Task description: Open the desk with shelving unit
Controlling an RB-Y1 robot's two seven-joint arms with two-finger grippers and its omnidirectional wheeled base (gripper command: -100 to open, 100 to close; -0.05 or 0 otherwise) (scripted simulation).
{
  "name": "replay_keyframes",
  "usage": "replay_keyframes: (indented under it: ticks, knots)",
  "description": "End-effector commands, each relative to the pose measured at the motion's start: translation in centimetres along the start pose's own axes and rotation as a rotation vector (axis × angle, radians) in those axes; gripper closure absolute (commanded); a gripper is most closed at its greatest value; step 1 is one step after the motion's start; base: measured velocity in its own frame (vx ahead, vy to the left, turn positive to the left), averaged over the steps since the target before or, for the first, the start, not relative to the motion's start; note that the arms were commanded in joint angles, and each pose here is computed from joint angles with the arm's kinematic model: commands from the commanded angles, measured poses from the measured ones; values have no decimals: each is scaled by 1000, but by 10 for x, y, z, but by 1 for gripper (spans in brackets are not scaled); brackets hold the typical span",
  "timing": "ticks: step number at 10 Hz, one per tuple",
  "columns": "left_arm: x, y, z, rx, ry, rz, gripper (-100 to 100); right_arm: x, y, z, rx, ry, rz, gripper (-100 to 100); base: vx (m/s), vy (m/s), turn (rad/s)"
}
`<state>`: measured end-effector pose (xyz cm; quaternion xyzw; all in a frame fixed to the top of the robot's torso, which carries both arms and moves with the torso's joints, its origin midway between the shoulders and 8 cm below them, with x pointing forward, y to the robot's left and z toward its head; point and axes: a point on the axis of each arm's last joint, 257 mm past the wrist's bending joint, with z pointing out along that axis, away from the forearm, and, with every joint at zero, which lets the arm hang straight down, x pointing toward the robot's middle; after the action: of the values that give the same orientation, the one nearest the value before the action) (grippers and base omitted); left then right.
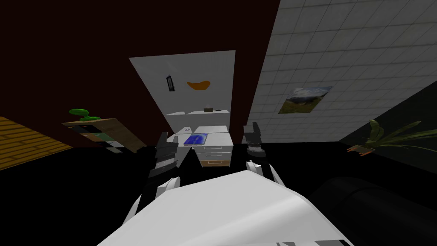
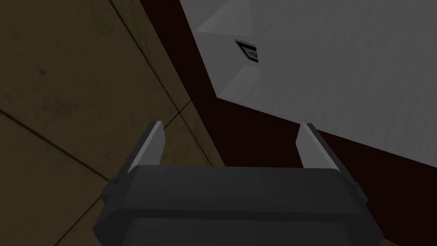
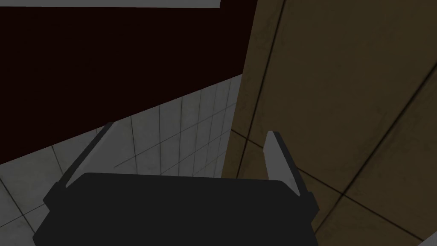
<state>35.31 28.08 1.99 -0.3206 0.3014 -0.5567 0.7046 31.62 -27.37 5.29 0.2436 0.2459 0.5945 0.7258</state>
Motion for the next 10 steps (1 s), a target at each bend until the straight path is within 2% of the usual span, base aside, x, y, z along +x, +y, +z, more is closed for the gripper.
replay_keyframes:
  ticks: [1,9,10]
  knots:
    - [0,0,0,0,0,0,0,0,0,0,0,0,0,0,0,0,0]
    - [0,0,0,0,0,0,0,0,0,0,0,0,0,0,0,0,0]
    - [4,3,-1,-2,31,15,-100,0,0,0,0,0,0,0,11,-3,-7]
